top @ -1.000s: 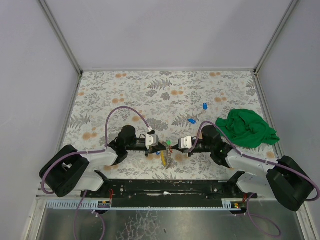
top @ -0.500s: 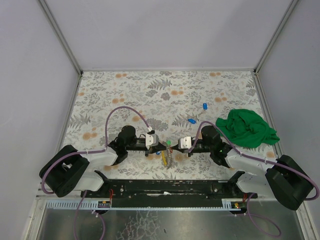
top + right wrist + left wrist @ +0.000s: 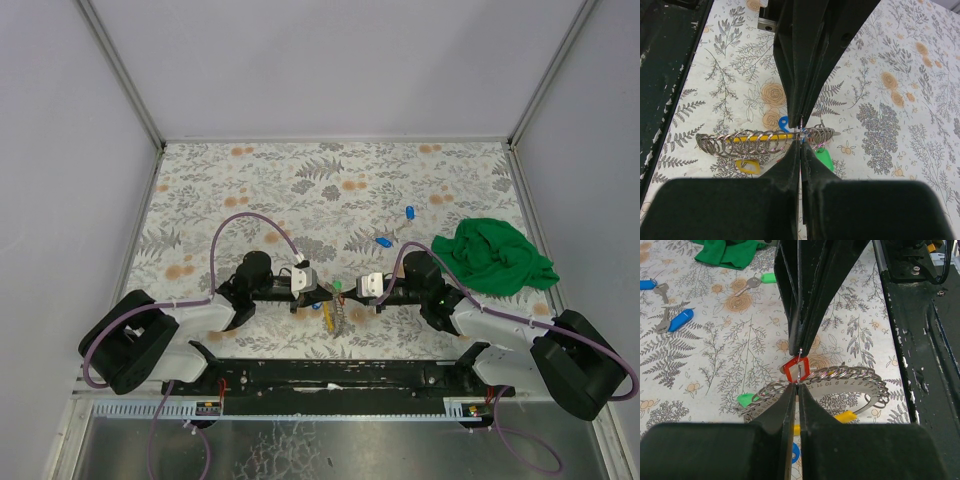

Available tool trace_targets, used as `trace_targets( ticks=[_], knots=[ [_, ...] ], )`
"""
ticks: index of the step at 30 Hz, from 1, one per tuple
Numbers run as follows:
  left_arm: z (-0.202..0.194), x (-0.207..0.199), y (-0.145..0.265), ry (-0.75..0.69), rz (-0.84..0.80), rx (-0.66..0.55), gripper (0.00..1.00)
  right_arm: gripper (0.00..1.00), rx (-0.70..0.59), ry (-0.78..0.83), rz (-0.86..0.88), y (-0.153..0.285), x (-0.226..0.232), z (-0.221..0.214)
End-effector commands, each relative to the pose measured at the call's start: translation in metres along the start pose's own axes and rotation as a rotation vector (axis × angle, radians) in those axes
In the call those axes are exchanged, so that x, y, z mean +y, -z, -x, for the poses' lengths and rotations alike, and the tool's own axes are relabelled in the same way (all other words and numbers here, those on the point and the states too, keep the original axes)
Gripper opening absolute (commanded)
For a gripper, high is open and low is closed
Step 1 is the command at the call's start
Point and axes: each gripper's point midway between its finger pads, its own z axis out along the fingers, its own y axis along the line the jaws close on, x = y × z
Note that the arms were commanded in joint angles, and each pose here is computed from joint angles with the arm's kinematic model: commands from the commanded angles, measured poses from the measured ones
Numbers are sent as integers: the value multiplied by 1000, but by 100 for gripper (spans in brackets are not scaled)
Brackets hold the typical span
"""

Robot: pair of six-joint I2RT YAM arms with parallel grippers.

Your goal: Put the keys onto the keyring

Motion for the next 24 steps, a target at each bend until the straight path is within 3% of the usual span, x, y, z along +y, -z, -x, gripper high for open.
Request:
trace_targets(
  ticks=[1, 24],
  knots=[
    [21, 0, -3, -64, -19, -68, 0, 0, -45, 33, -5, -3, -3, 13],
    [23, 0, -2, -62, -13, -74, 0, 0, -46, -7, 18, -6, -1, 14]
  ],
)
